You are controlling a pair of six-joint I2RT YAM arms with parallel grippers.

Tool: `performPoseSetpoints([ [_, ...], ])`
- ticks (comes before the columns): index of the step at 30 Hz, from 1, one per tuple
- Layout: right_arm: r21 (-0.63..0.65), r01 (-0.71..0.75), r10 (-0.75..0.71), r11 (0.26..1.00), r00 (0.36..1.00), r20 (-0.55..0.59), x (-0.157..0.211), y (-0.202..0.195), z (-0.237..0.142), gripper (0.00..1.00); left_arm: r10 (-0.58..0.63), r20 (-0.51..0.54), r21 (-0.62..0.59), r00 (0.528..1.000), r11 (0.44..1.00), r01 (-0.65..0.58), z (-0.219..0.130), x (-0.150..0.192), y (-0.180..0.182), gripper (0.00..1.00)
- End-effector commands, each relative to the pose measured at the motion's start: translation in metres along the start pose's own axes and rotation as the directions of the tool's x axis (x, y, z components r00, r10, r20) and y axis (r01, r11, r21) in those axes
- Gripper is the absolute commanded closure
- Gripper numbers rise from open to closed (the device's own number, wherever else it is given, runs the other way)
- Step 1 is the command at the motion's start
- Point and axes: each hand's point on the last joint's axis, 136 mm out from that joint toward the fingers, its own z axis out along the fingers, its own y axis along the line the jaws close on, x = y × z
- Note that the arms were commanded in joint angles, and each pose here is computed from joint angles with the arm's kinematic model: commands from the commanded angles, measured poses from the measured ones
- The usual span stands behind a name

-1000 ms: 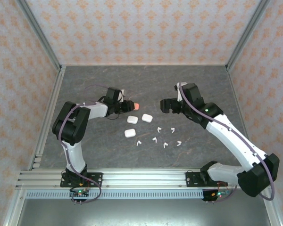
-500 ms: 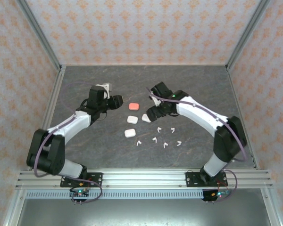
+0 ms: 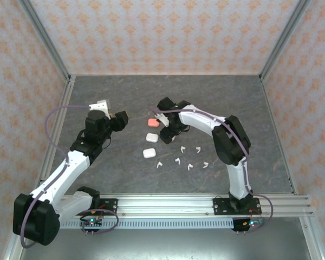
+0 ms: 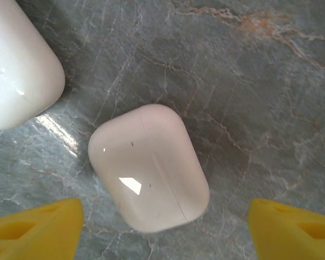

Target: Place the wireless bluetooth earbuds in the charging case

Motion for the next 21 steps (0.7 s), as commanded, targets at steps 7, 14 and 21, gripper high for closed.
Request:
performPoseSetpoints([
  [7, -0.048, 0.057, -0.060, 0.997, 0.996, -0.059, 0.001, 0.007, 0.014, 0.32, 0.020, -0.010, -0.078, 1.000, 0.997, -0.021, -0.002, 0.006, 0.018, 0.31],
  [14, -0.058, 0.053, -0.057, 0.997, 0.996, -0.069, 0.007, 0.009, 0.014, 0.48, 0.030, -0.010, -0.072, 0.999, 0.997, -0.031, -0.003, 0.003, 0.016, 0.31],
  [21, -0.027, 0.053, -0.051, 0.998, 0.996, 0.069, -0.003, 0.007, -0.026, 0.57, 0.040, -0.004, -0.012, 0.999, 0.999, -0.040, -0.008, -0.007, 0.002, 0.31],
])
